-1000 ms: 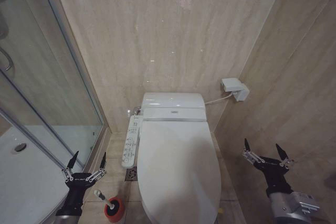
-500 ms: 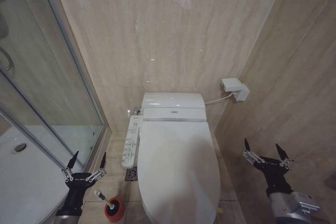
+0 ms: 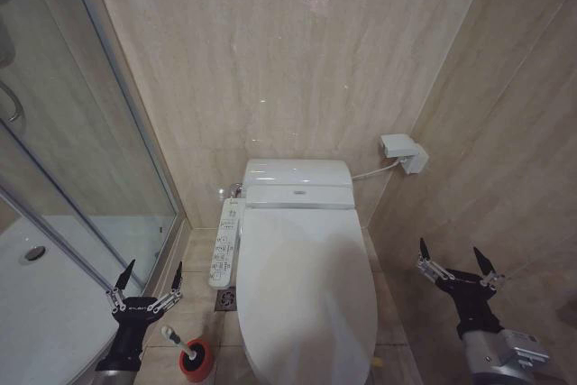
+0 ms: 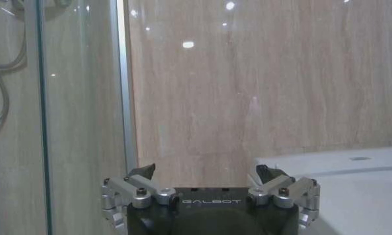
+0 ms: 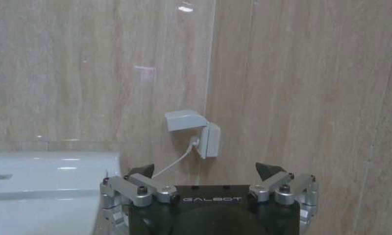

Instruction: Open the toilet lid, clean the toilet bowl with a toilet brush, close the toilet lid, and flush.

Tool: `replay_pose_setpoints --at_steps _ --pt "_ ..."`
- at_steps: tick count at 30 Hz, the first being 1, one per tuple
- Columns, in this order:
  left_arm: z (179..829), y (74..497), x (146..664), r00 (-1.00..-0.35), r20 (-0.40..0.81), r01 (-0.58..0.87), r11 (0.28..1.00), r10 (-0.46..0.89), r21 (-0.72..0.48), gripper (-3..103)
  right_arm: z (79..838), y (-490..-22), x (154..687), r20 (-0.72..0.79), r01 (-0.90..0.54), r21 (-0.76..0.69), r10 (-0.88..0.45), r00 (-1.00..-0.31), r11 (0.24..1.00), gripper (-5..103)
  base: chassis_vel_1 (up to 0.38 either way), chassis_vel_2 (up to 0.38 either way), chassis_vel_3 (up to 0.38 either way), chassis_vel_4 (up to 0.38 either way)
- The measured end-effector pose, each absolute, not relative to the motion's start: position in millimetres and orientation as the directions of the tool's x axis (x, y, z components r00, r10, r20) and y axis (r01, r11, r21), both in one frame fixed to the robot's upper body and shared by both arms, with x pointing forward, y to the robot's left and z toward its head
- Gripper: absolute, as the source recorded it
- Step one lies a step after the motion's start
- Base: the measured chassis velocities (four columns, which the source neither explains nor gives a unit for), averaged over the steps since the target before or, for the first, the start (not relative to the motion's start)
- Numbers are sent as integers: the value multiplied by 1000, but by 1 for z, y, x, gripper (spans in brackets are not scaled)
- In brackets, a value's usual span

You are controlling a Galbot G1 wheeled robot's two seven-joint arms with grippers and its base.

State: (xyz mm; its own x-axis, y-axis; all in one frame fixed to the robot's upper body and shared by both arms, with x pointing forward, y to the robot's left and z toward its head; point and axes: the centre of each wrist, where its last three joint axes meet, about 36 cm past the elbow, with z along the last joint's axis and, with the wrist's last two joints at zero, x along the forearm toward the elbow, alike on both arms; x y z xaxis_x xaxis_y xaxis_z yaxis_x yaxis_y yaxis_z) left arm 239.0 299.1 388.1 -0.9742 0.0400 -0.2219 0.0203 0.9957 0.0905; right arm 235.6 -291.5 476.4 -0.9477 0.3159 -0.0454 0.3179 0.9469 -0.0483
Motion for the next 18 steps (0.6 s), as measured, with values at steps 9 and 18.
replay_pose_setpoints --at_steps 9,18 --pt "388 299 239 -974 -222 20 996 40 90 100 476 -291 236 -45 318 -48 316 -948 947 100 0 0 0 0" --pt "388 299 239 -974 -222 20 996 40 91 100 476 -291 236 -45 318 -48 316 -948 947 100 0 0 0 0"
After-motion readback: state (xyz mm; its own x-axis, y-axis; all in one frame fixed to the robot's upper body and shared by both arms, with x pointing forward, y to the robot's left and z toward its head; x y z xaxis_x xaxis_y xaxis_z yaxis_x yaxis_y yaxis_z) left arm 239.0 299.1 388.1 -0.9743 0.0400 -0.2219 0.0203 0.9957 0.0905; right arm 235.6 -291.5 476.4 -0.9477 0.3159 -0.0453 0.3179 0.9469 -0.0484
